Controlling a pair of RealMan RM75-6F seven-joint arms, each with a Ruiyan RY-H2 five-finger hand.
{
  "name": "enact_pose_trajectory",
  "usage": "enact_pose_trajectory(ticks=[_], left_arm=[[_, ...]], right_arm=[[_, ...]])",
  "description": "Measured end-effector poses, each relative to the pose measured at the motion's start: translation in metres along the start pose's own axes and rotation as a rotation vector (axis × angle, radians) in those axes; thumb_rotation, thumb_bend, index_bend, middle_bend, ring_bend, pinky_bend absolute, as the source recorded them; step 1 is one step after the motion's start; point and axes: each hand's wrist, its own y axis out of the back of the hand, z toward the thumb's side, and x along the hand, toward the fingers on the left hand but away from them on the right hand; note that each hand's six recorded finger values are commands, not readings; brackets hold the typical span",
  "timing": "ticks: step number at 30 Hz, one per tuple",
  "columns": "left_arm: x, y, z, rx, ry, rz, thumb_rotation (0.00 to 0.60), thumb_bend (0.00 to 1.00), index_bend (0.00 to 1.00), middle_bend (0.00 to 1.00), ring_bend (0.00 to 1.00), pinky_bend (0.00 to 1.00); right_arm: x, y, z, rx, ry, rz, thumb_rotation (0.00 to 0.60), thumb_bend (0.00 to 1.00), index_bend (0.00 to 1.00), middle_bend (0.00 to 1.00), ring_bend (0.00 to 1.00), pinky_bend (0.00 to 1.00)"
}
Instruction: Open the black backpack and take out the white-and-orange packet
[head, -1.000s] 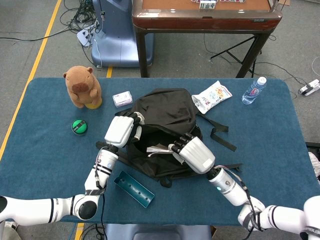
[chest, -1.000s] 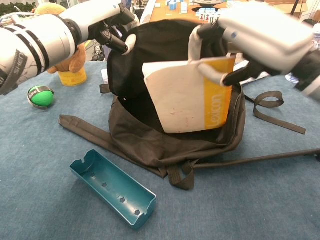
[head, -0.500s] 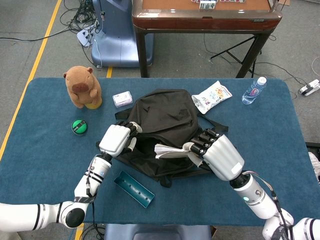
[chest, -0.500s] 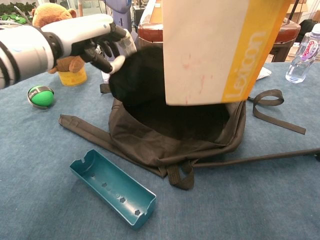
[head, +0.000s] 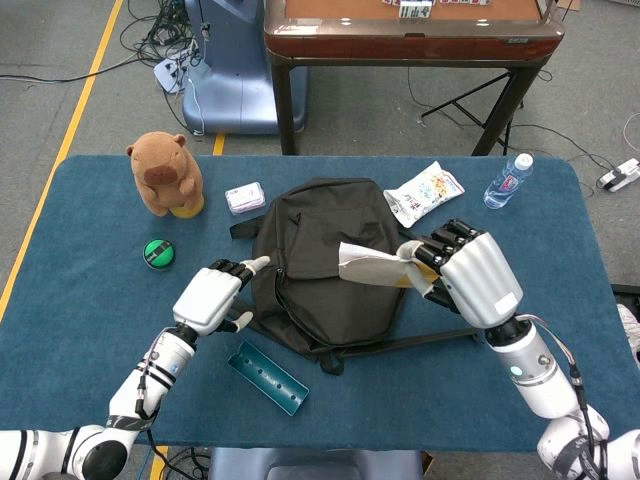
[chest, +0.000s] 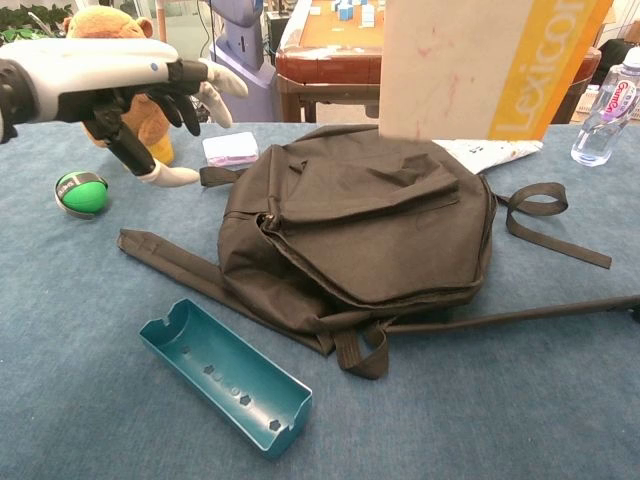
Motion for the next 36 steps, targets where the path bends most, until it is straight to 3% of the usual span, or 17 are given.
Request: enact_pose_trajectory(ticks=[13, 19, 21, 25, 26, 29, 36], left_arm=[[-0.008, 0.009, -0.035, 0.002, 0.077, 0.05, 0.6, 0.32, 0.1, 0.21, 0.26, 0.19], [-0.013, 0.009, -0.046, -0.032, 0.097, 0.041, 0.6, 0.32, 0.1, 0.21, 0.26, 0.19], [-0.015, 0.008, -0.049, -0.035, 0.101, 0.04, 0.6, 0.32, 0.1, 0.21, 0.26, 0.19], [-0.018, 0.008, -0.054, -0.033, 0.107, 0.042, 0.6, 0.32, 0.1, 0.21, 0.25, 0.18], [-0.019, 0.008, -0.055, -0.033, 0.109, 0.041, 0.6, 0.32, 0.1, 0.21, 0.25, 0.18], [-0.02, 0.008, -0.058, -0.035, 0.114, 0.039, 0.6, 0.32, 0.1, 0.21, 0.25, 0.18], [-0.027, 0.01, -0.067, -0.03, 0.128, 0.044, 0.6, 0.32, 0.1, 0.21, 0.25, 0.18]], right_arm=[[-0.05, -0.093, -0.011, 0.041, 0.007, 0.091, 0.6, 0.48, 0.84, 0.67, 0.62, 0.53], [-0.053, -0.153, 0.009, 0.034, 0.034, 0.189, 0.6, 0.42, 0.83, 0.62, 0.6, 0.53], [-0.043, -0.173, 0.02, 0.027, 0.055, 0.252, 0.6, 0.36, 0.75, 0.57, 0.55, 0.52], [-0.027, -0.192, 0.029, 0.007, 0.054, 0.362, 0.6, 0.02, 0.34, 0.26, 0.28, 0.33], [-0.023, -0.195, 0.03, 0.006, 0.049, 0.389, 0.6, 0.0, 0.21, 0.17, 0.21, 0.29], [-0.008, -0.196, 0.039, 0.006, 0.043, 0.476, 0.6, 0.0, 0.03, 0.07, 0.13, 0.22], [0.035, -0.167, 0.053, -0.037, 0.025, 0.626, 0.6, 0.0, 0.0, 0.08, 0.1, 0.2]])
